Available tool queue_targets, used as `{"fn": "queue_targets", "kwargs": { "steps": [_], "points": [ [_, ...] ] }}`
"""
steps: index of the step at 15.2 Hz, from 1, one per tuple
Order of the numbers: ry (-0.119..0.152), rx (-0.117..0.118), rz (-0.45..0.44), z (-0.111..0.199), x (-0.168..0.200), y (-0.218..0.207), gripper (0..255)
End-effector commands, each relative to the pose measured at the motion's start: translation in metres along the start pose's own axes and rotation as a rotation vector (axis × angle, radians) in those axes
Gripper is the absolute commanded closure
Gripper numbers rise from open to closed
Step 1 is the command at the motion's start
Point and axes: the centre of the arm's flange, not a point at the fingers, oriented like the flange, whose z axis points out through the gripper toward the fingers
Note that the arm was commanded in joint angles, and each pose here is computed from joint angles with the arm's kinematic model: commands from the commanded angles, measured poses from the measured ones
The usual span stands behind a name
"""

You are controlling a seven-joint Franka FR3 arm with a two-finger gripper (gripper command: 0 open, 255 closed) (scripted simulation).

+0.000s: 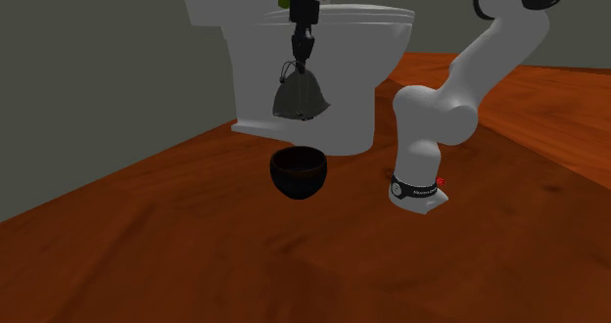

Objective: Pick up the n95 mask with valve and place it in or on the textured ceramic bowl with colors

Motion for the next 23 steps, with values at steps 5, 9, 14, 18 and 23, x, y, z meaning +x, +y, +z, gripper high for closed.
{"fn": "queue_targets", "kwargs": {
  "steps": [5, 9, 14, 18, 23],
  "points": [
    [0.0, 0.0, 0.0, 0.031, -0.004, 0.0, 255],
    [0.0, 0.0, 0.0, 0.052, -0.006, 0.0, 255],
    [0.0, 0.0, 0.0, 0.078, -0.009, 0.0, 255],
    [0.0, 0.0, 0.0, 0.099, -0.011, 0.001, 255],
    [0.0, 0.0, 0.0, 0.111, -0.012, 0.001, 255]
  ]
}}
